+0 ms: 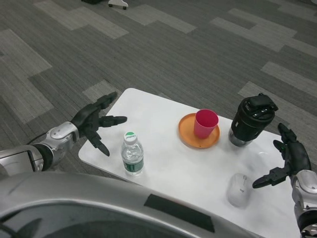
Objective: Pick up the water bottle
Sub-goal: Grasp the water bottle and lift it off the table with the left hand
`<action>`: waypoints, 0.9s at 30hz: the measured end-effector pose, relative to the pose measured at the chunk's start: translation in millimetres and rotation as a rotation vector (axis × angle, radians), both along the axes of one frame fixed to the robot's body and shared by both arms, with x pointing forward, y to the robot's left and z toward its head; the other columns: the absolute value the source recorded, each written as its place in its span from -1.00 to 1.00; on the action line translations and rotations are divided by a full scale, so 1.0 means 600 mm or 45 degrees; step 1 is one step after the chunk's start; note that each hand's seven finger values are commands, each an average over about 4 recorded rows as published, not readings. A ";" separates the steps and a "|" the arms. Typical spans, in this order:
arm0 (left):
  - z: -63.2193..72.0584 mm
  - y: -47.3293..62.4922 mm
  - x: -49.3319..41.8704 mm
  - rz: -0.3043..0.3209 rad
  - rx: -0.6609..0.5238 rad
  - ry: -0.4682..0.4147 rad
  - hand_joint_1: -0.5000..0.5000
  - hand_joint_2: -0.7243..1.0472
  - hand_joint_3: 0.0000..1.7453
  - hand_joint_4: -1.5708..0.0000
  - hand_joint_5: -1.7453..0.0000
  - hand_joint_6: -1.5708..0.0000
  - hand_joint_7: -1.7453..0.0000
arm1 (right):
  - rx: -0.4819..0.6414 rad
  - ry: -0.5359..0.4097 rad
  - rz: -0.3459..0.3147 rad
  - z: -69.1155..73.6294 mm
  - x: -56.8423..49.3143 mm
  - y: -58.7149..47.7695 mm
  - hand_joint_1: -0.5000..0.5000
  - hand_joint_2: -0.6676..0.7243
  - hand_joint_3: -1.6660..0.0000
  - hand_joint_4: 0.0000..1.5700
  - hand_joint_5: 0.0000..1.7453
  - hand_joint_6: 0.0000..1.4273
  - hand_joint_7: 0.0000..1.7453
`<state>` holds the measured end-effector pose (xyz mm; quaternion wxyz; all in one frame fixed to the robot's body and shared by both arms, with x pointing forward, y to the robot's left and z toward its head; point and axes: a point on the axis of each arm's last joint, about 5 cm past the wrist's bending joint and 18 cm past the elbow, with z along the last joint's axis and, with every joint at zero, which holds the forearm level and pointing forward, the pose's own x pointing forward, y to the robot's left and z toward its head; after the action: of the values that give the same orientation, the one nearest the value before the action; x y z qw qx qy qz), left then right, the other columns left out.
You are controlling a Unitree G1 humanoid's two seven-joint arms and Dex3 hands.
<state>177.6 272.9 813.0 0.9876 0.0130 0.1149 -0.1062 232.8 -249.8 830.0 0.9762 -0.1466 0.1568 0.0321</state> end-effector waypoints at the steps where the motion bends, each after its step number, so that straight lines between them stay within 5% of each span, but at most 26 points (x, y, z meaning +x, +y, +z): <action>1: 0.001 -0.003 0.002 -0.023 0.003 -0.005 1.00 -0.50 -0.90 0.90 1.00 1.00 1.00 | -0.001 0.000 0.001 0.000 0.001 0.000 -0.42 0.73 0.81 -0.96 -0.33 -1.00 -1.00; 17: -0.008 -0.063 0.005 -0.463 0.072 0.111 1.00 -0.50 -0.95 0.92 1.00 0.97 1.00 | -0.008 0.016 0.023 0.001 0.007 0.007 -0.42 0.73 0.81 -0.96 -0.33 -1.00 -1.00; 27: -0.007 -0.067 0.010 -0.549 0.104 0.153 1.00 -0.50 -0.98 0.95 1.00 0.93 1.00 | -0.013 0.017 0.036 0.002 0.009 0.008 -0.42 0.73 0.81 -0.96 -0.33 -1.00 -1.00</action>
<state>183.6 232.6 808.9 0.9320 0.0707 0.1725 -0.3107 238.2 -244.7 831.0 0.9738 -0.1533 0.1616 0.0459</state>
